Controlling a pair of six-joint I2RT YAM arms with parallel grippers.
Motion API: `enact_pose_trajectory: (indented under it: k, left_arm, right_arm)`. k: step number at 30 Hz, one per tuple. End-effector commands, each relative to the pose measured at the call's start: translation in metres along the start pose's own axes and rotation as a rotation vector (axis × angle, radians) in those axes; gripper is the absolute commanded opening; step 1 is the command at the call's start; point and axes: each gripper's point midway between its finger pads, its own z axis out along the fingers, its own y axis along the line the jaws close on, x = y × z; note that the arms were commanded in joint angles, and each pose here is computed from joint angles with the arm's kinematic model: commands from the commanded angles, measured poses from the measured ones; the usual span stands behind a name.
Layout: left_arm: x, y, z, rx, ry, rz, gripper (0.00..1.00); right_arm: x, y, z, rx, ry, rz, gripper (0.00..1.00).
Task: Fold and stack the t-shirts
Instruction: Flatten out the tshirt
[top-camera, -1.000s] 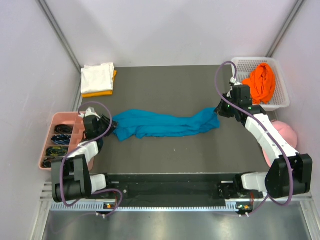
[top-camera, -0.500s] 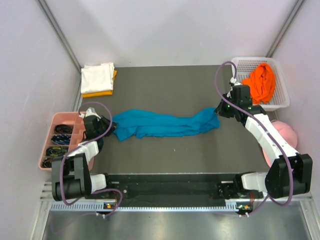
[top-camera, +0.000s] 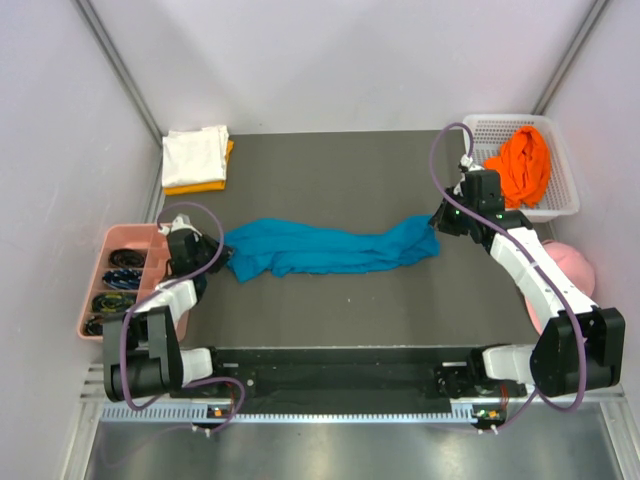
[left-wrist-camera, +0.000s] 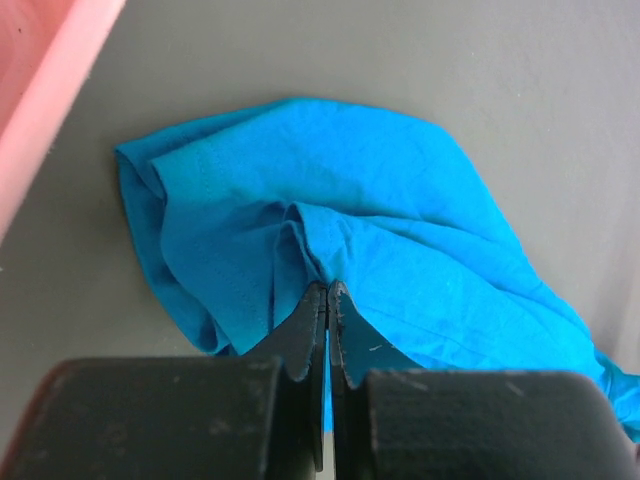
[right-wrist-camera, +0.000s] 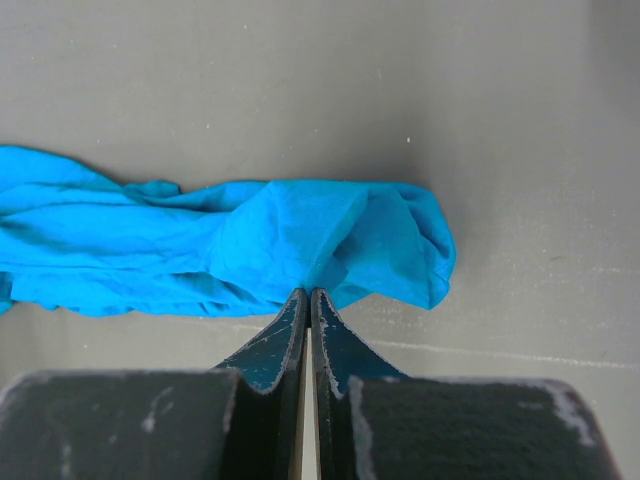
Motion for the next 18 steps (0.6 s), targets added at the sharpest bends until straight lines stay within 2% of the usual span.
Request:
enact_pose_trajectory:
  k: [1,5,11,18]
  left_arm:
    - [-0.035,-0.028,-0.007,0.032,-0.053,0.027,0.0]
    - [-0.068,-0.056,-0.019,0.042,-0.086,0.075,0.0]
    - [-0.094,-0.088,-0.038,0.078,-0.098,0.106,0.0]
    - [-0.118,-0.119,-0.06,0.127,-0.123,0.169,0.0]
  right_arm:
    - [-0.009,0.004,-0.003,-0.011,-0.031,-0.013,0.0]
    - [-0.017,0.007,-0.013,-0.012,-0.059,-0.014,0.0]
    - [-0.035,0.015,-0.036,-0.021,-0.118,-0.026,0.0]
    - [-0.074,0.034,-0.086,-0.062,-0.283,-0.055,0.0]
